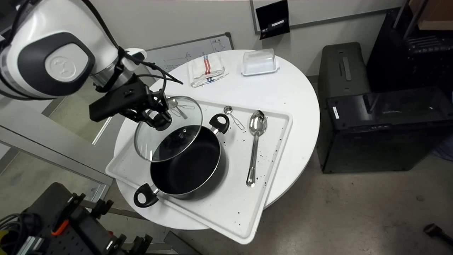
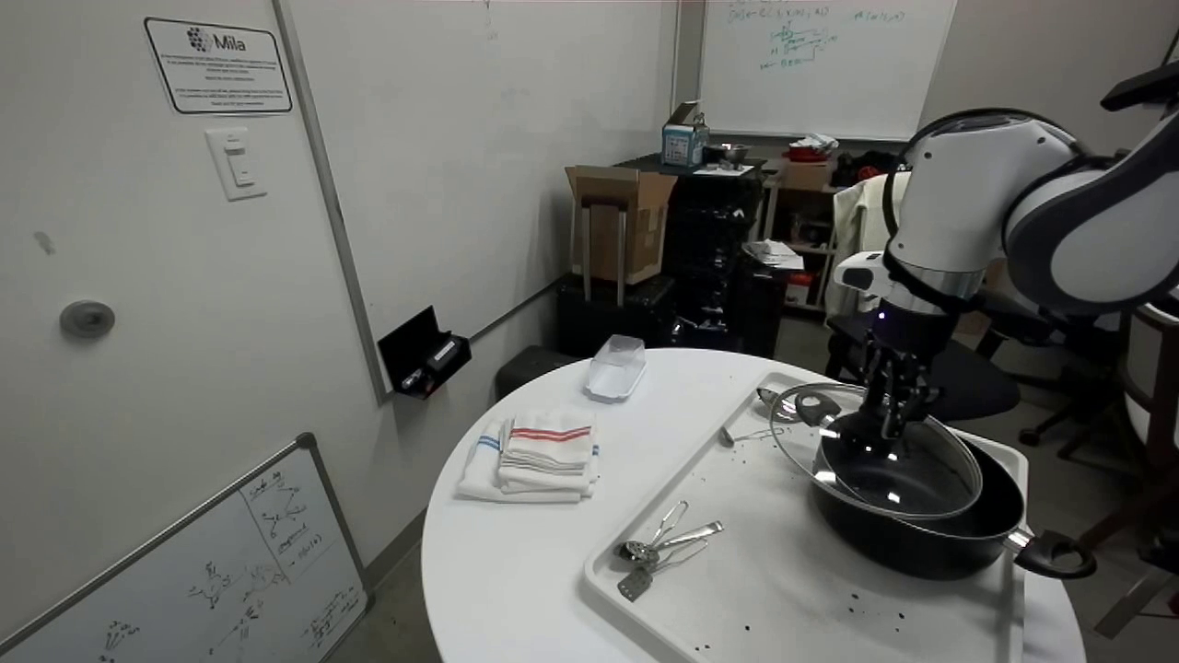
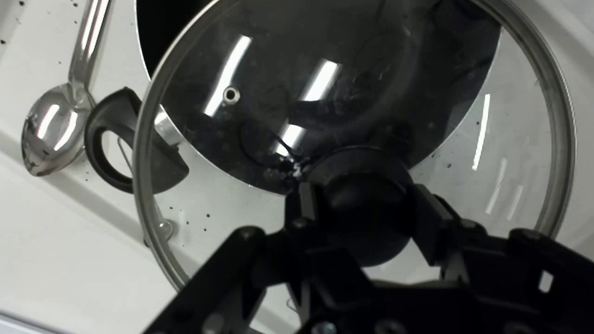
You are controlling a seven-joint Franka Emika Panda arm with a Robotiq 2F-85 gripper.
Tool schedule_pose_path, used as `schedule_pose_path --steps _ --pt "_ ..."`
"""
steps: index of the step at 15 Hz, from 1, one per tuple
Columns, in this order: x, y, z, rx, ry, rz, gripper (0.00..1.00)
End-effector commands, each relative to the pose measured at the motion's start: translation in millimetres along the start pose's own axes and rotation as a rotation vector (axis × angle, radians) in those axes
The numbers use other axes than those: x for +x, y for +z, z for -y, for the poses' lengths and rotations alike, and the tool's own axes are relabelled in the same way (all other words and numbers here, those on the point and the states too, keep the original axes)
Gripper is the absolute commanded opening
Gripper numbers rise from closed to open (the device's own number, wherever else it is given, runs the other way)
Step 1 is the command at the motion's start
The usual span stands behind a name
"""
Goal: Put the glass lid on the black pot.
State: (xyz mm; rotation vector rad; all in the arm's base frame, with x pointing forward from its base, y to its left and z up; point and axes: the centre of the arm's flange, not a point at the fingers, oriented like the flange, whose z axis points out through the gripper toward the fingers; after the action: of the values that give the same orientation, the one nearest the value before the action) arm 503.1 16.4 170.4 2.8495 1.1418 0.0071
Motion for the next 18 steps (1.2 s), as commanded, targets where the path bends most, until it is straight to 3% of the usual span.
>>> schedule_pose_path --steps 1,11,18 --pt "-30.8 -15.8 -7.1 0.01 -0.004 -0.018 0.25" --pt "-79.8 12.6 -27.7 -0.002 0.073 -0.019 0.25" --pt "-98.3 31.9 -23.5 -0.003 0.089 0.002 0.25"
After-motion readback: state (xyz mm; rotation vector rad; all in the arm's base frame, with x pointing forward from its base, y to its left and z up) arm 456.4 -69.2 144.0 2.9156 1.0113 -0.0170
